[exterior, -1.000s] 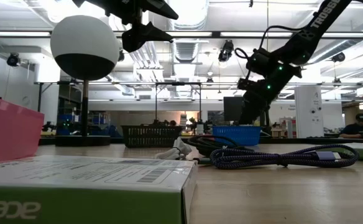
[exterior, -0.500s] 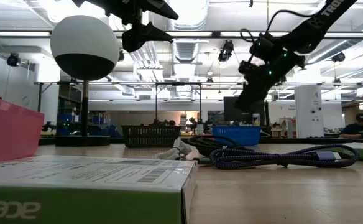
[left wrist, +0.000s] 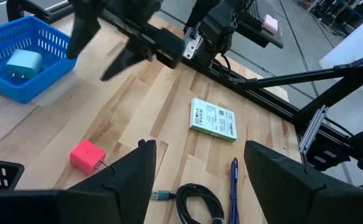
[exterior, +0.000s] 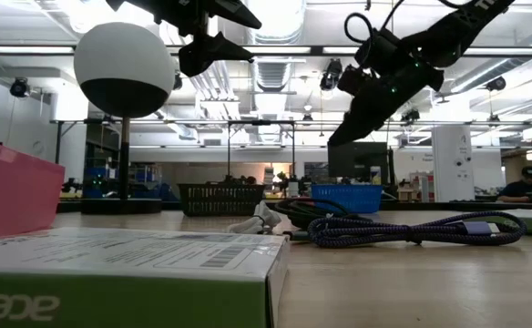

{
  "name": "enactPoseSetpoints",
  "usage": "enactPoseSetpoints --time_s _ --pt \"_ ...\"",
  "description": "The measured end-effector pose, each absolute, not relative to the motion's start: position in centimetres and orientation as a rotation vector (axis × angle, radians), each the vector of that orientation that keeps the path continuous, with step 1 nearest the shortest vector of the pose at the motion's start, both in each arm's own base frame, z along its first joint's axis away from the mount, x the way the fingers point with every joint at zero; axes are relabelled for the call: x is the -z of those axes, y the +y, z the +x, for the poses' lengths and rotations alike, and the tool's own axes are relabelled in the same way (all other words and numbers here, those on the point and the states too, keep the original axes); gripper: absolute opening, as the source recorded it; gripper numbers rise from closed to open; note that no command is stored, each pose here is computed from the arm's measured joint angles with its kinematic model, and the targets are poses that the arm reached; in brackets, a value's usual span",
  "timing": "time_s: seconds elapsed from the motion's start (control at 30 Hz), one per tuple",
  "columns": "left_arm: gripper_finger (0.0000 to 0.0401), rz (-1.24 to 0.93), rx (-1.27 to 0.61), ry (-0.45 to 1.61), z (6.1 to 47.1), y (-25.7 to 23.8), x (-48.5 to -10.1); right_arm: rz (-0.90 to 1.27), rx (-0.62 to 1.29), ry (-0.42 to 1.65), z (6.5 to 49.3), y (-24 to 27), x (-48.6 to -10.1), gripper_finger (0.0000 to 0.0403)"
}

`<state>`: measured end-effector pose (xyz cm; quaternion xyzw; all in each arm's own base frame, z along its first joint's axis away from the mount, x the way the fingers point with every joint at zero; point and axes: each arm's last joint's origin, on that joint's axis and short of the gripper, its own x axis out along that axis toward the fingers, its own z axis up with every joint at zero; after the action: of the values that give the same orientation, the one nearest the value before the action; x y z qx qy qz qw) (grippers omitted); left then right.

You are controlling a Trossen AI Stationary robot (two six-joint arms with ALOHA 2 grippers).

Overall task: Pick and place items into bin
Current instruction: Put the pink charger adapter into the blue bin

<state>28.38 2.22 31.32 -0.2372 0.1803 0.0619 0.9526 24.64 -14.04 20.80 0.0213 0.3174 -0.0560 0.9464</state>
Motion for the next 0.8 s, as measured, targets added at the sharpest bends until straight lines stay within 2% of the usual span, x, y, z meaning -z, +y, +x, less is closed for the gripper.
enactPoseSetpoints --time_s 0.6,0.8 --pt "0.0228 -0.481 -0.130 0.366 28.4 2.2 -31.3 0.125 0.113 0.678 26.7 -10.7 -20.2 0.0233" --pt "0.0228 -0.481 -0.132 0.365 28.4 2.3 -31.3 0.171 0.099 0.690 28.1 -10.1 -18.5 0.0266"
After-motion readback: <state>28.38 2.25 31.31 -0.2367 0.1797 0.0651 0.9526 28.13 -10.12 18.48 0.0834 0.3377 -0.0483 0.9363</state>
